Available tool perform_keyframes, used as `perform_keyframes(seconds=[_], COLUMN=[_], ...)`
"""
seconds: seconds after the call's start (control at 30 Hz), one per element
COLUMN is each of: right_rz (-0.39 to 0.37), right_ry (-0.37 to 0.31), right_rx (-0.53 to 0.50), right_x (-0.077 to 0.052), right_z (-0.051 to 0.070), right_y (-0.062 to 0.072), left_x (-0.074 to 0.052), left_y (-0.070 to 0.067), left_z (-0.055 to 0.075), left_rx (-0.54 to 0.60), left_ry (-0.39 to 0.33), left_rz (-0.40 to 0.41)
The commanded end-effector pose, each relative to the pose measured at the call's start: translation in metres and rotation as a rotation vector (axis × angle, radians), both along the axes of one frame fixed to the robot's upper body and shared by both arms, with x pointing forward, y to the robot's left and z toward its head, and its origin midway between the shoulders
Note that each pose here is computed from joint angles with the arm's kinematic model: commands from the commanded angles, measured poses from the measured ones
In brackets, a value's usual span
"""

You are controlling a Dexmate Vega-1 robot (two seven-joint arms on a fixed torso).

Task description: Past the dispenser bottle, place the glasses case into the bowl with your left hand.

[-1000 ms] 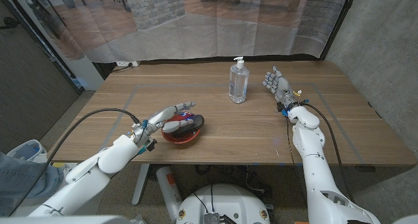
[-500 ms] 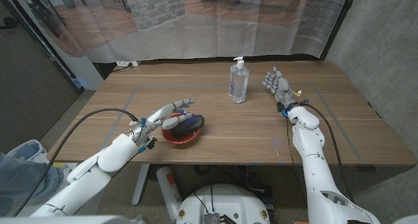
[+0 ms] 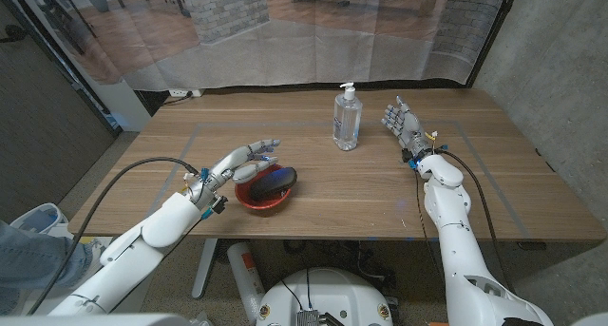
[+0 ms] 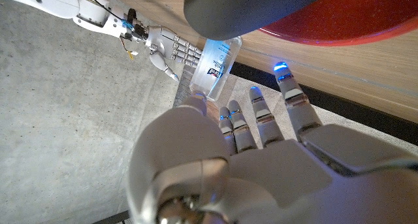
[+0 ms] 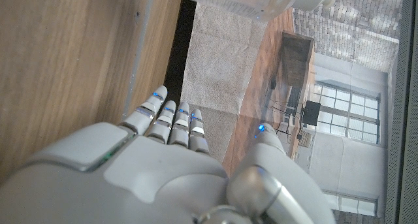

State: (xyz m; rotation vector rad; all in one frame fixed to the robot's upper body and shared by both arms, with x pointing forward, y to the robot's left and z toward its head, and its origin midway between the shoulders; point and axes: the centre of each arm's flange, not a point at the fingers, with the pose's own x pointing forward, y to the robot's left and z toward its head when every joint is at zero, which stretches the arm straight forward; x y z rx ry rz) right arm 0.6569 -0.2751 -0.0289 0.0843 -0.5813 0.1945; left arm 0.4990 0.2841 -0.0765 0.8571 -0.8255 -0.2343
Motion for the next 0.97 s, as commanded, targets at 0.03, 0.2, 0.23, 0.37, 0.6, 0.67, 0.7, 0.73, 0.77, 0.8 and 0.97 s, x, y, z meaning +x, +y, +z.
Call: perform_keyframes(seconds=[0.03, 0.2, 0.23, 0.37, 0.6, 0.67, 0.7, 0.73, 0.77, 0.8, 0.97], right_rz=[0.002, 0.005, 0.005, 0.003, 0.004, 0.004, 0.005, 0.005, 0.007, 0.008, 0.011], right_ry=[0.002, 0.003, 0.005, 0.002, -0.004, -0.005, -0.008, -0.011, -0.013, -0.016, -0.013], right_rx=[-0.001, -0.003, 0.002, 0.000, -0.003, -0.003, -0.005, -0.003, 0.000, -0.002, 0.005], right_x=[0.004, 0.006, 0.006, 0.005, 0.004, 0.004, 0.004, 0.005, 0.005, 0.006, 0.008], right_z=[0.001, 0.000, 0.000, 0.002, 0.005, 0.006, 0.007, 0.008, 0.008, 0.008, 0.006], right_y=[0.001, 0.001, 0.001, 0.001, 0.000, 0.000, 0.000, 0.000, -0.001, -0.001, -0.001], left_x=[0.006, 0.008, 0.008, 0.008, 0.006, 0.005, 0.005, 0.005, 0.004, 0.004, 0.003], left_y=[0.006, 0.009, 0.009, 0.012, 0.015, 0.016, 0.017, 0.018, 0.018, 0.019, 0.017], left_z=[0.004, 0.006, 0.006, 0.009, 0.014, 0.016, 0.017, 0.018, 0.019, 0.020, 0.023], left_rx=[-0.085, -0.115, -0.116, -0.131, -0.152, -0.163, -0.170, -0.180, -0.186, -0.188, -0.181], left_ry=[0.008, 0.006, 0.005, -0.006, -0.027, -0.032, -0.034, -0.037, -0.040, -0.045, -0.053], left_rz=[-0.023, -0.022, -0.020, -0.014, -0.002, -0.004, -0.005, -0.006, -0.005, -0.004, 0.000])
